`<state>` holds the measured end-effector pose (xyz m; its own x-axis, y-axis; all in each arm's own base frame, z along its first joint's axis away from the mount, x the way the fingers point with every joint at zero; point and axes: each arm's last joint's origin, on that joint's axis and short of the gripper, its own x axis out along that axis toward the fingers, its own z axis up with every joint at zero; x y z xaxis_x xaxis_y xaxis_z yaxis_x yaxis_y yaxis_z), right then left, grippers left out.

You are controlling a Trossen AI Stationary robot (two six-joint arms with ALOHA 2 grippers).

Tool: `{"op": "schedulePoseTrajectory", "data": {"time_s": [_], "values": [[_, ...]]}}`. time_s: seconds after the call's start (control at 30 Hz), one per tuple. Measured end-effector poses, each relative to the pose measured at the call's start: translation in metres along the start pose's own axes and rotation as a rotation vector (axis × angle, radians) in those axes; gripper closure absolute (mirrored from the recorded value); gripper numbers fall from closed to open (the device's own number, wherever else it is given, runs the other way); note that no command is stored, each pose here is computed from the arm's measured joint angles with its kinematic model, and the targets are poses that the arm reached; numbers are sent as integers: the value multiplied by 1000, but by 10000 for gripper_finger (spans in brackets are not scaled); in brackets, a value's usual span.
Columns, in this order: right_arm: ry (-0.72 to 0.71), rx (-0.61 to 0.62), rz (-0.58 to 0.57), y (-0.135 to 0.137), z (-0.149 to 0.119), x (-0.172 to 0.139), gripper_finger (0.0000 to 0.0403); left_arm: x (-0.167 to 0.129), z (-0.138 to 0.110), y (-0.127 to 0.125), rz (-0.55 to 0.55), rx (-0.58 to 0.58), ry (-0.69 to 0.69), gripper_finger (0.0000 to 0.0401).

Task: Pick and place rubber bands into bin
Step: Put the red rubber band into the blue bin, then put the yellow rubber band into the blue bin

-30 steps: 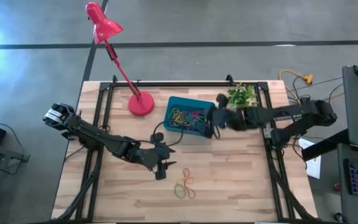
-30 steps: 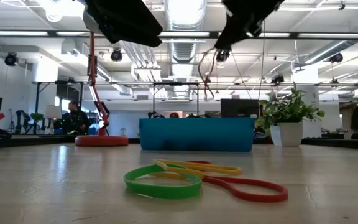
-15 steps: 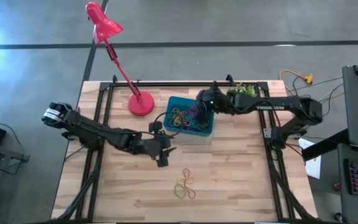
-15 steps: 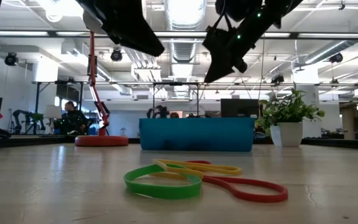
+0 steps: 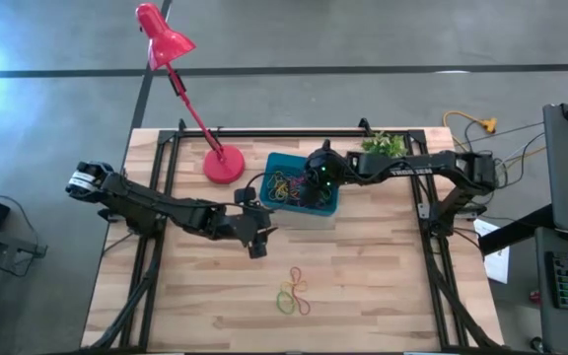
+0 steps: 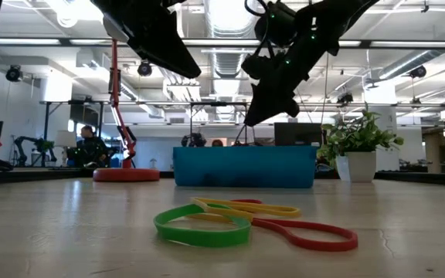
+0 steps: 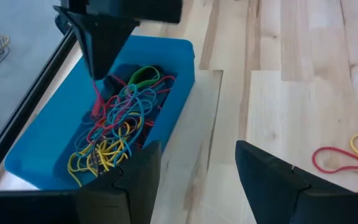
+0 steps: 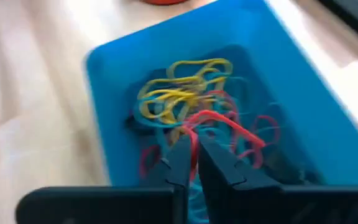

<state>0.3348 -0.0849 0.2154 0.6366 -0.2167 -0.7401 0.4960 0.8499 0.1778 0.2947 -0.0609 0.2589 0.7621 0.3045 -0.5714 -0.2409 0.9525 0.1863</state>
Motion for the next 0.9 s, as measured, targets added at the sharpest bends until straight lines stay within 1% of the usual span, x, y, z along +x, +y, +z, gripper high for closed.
{"op": "schedulePoseTrajectory", "data": {"time_s": [0.1,0.37,0.43,0.5,0.6,0.7,0.8,0.9], "values": [[-7,8,37,2,1,-1,354,0,-1,0,-1,3,6,209],[-25,18,46,3,4,-5,257,0,-1,-1,-51,5,19,209],[-14,6,83,6,3,-6,239,0,-2,-2,-86,21,25,209],[-2,-30,133,13,1,-7,226,0,-2,-4,-153,67,33,209],[11,-96,176,29,-5,-11,216,0,-4,-8,-274,149,46,209],[12,-171,218,47,-12,-17,214,3,-7,-10,-313,186,60,209],[9,-231,258,67,-21,-25,218,7,-11,-11,-350,190,40,209],[19,-272,305,87,-32,-32,225,12,-23,-13,-417,196,51,209]]}}
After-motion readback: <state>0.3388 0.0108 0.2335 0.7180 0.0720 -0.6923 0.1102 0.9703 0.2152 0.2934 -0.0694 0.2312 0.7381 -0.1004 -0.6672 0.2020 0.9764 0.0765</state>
